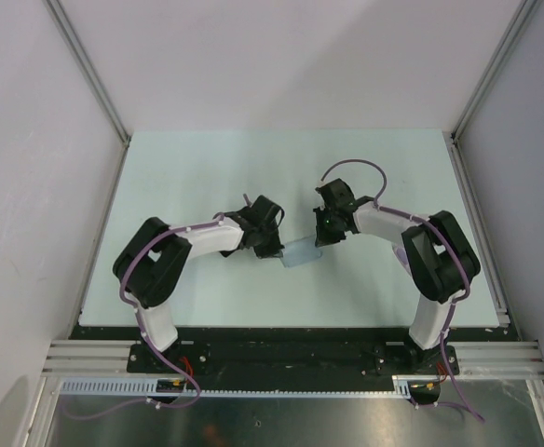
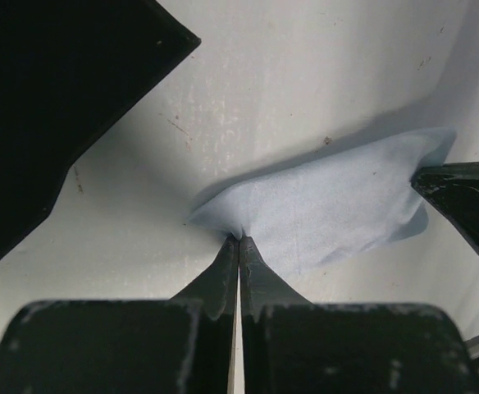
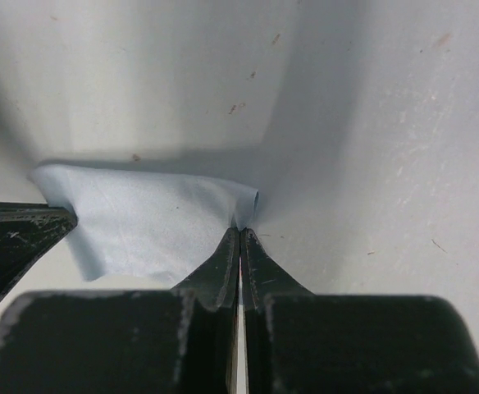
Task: Organize the sunglasses
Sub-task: Pick up the folded cleaning cloth from the center of the board, then place the folded cleaning cloth in the sunglasses case.
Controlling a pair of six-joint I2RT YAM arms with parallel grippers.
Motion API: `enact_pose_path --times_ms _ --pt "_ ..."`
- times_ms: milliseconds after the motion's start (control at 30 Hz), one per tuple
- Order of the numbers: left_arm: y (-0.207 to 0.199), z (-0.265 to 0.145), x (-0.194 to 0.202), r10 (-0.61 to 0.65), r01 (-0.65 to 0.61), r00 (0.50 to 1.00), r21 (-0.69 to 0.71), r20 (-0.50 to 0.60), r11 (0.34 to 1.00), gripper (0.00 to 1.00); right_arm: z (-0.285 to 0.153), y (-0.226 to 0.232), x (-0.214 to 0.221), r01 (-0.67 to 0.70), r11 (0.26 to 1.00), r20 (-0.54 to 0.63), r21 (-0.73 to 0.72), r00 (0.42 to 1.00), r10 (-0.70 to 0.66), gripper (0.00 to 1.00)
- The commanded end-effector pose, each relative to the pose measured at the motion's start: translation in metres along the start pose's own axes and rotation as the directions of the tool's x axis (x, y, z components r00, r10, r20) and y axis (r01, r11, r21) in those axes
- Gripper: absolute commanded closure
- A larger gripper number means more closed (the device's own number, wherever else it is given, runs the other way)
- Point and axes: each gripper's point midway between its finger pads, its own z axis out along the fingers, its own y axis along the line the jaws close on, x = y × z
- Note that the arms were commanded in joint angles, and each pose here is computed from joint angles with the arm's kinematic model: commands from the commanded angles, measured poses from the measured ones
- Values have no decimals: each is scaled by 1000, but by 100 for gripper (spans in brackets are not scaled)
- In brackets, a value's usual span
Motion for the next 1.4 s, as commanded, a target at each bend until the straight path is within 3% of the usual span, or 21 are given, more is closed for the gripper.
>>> enact_pose_path --times_ms 0,733,1133,1367 --pt "-12 -24 -20 39 -41 997 22 70 999 100 -29 15 -33 31 999 121 -23 992 -28 100" --pt "-21 -76 -50 42 -56 970 50 238 997 100 -68 55 -79 66 992 255 -111 966 -36 100" --pt "12 -96 -72 -1 5 952 -12 307 1000 100 -67 97 -107 135 978 303 -159 950 -82 100" --pt "45 -106 -83 -42 63 939 -50 341 997 100 -42 126 -115 179 967 274 -183 954 -124 100"
